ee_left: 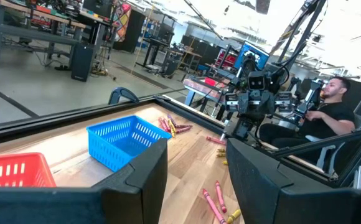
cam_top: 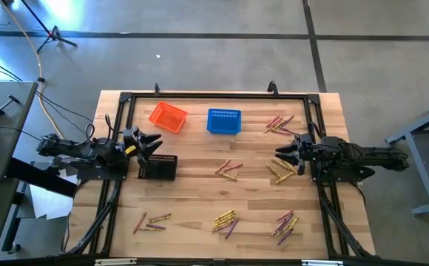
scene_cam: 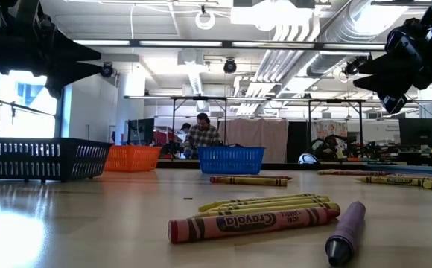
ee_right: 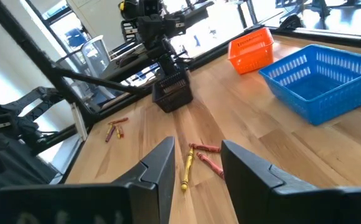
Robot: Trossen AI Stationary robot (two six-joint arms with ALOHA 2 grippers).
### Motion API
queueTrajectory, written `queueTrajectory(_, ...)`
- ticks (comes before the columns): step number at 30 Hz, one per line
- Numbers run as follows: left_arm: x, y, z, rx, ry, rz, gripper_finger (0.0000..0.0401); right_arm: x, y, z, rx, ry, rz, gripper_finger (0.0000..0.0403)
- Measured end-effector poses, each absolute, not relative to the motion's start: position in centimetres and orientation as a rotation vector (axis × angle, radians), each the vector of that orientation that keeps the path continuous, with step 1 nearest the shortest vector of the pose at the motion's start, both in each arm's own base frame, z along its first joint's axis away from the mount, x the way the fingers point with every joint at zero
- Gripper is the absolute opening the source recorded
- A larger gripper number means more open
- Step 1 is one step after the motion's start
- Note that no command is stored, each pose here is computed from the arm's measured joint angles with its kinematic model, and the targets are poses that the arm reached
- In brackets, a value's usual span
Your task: Sort crayons
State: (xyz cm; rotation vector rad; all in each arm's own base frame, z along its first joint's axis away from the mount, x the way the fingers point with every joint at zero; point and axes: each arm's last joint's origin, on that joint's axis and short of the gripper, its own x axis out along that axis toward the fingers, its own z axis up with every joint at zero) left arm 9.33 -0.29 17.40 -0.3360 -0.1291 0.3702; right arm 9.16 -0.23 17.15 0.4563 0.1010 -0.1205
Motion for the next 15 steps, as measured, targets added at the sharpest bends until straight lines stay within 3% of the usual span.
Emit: queueTrajectory(15, 9.33, -0.29, 17.41, -0.336, -0.129, 0.370, 0.0155, 9.08, -0.74, 17.33, 0.375, 0.052, -0.290, 0.0116)
